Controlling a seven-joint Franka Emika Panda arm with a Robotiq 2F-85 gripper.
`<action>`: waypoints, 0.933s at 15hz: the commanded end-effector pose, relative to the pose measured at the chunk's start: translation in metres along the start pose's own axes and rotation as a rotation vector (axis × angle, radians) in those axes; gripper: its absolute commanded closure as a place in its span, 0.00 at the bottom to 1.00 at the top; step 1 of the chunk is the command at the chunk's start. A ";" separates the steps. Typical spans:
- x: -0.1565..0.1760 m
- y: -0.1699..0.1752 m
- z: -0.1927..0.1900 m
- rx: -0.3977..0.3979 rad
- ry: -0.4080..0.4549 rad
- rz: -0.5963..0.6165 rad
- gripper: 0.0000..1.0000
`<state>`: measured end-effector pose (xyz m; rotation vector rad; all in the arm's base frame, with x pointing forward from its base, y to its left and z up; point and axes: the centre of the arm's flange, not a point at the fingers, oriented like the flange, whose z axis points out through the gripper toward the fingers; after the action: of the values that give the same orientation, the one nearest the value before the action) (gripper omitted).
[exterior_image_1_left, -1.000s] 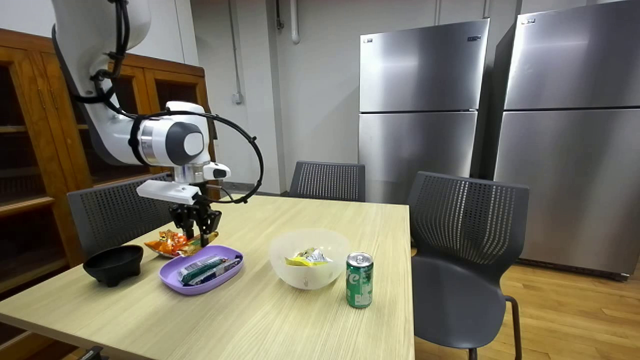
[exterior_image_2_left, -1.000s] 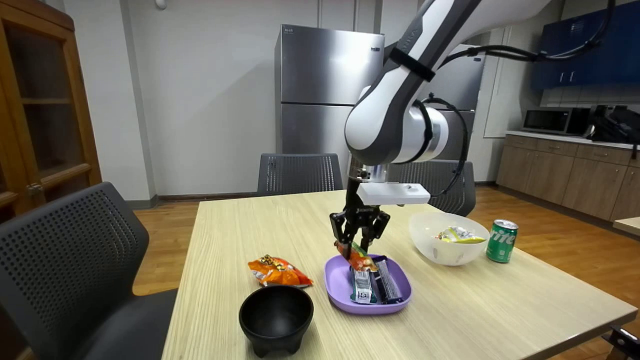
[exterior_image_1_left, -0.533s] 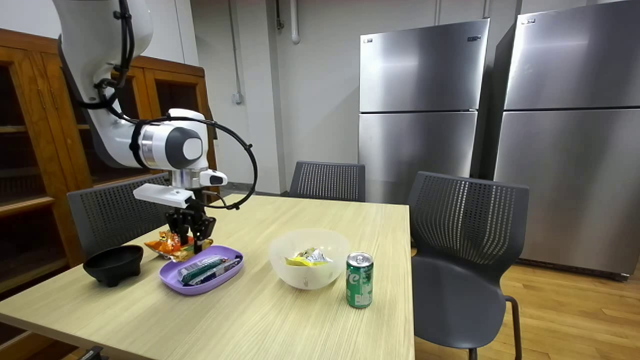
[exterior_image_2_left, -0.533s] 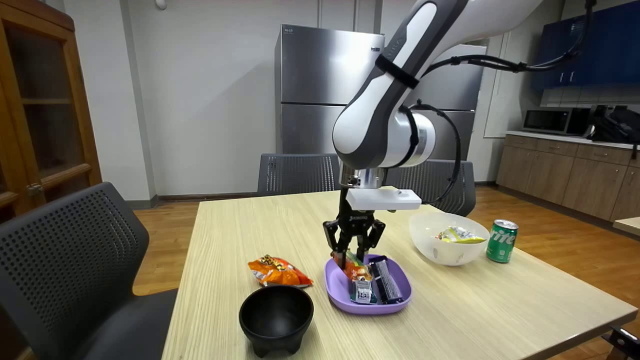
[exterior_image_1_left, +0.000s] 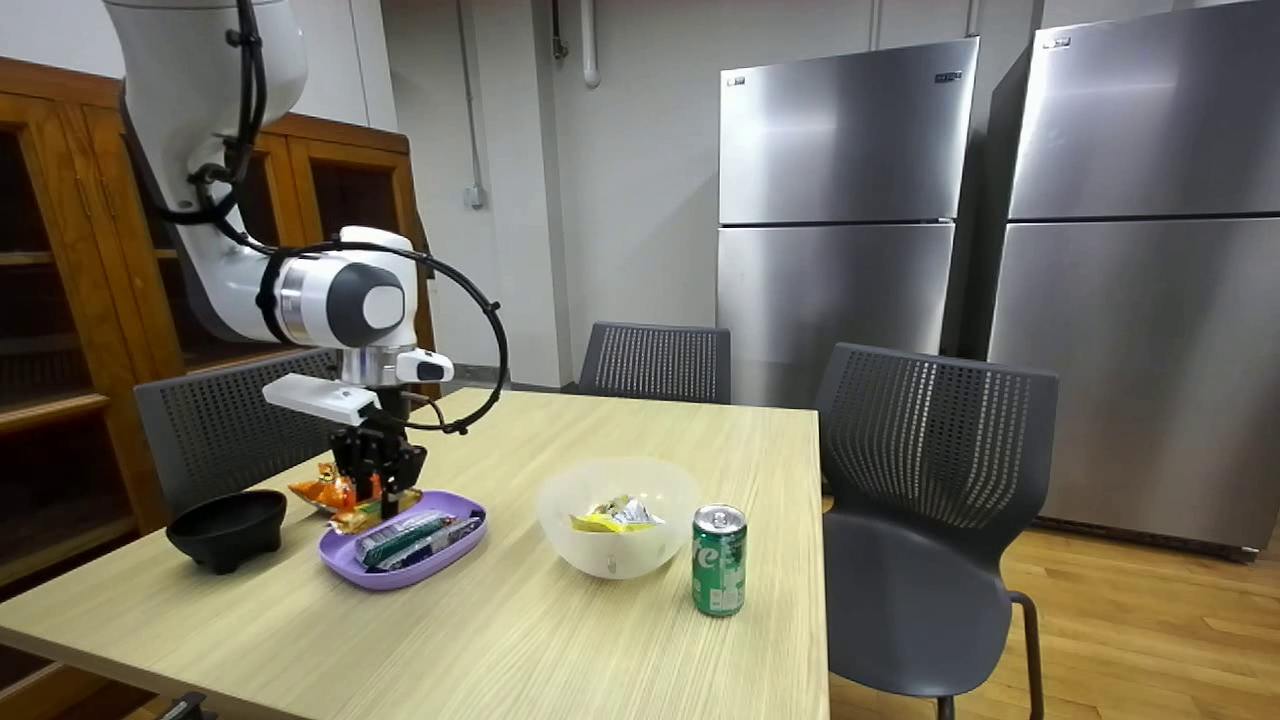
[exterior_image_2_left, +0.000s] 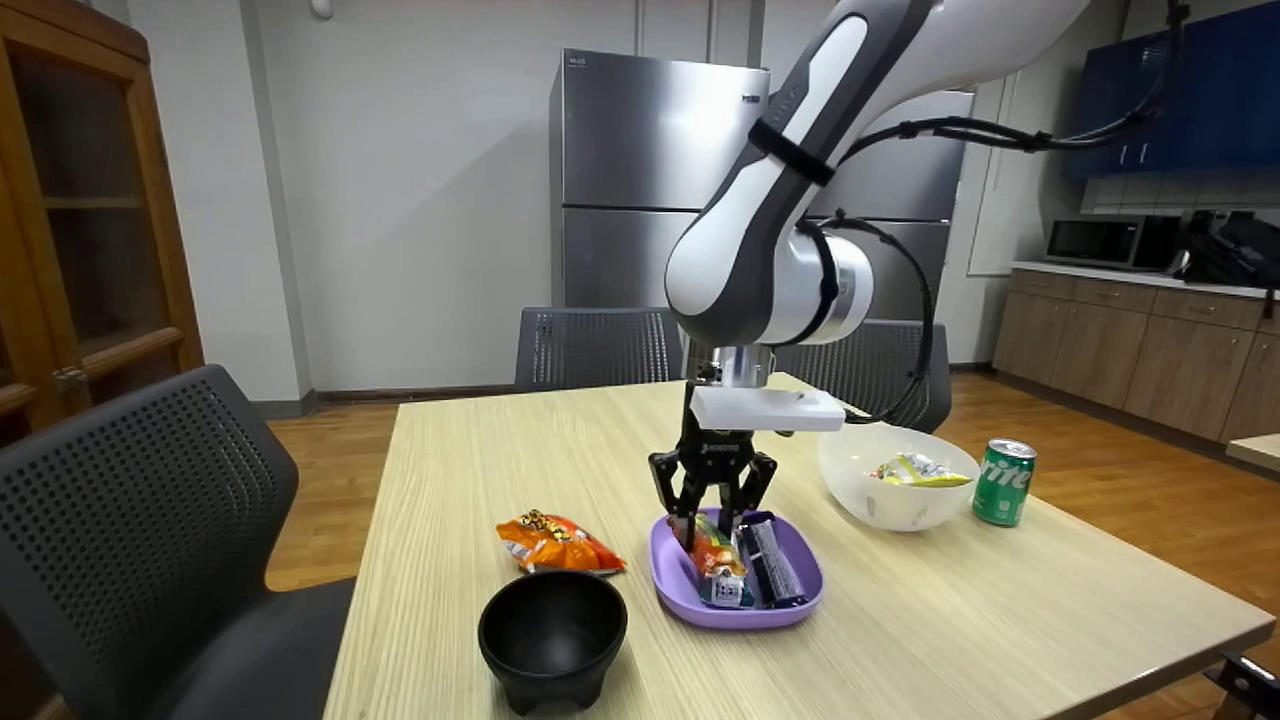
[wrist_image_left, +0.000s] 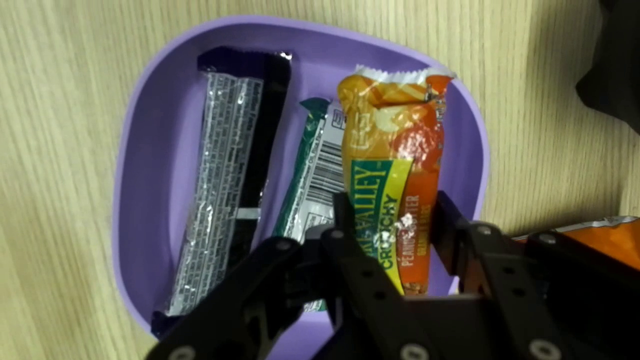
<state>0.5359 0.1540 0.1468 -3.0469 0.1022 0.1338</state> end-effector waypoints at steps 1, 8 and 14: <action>0.000 -0.008 0.000 -0.004 -0.014 0.039 0.84; -0.005 -0.009 0.003 -0.008 -0.011 0.054 0.26; -0.013 0.005 -0.014 0.021 -0.004 0.050 0.00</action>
<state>0.5333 0.1577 0.1422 -3.0448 0.1610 0.1489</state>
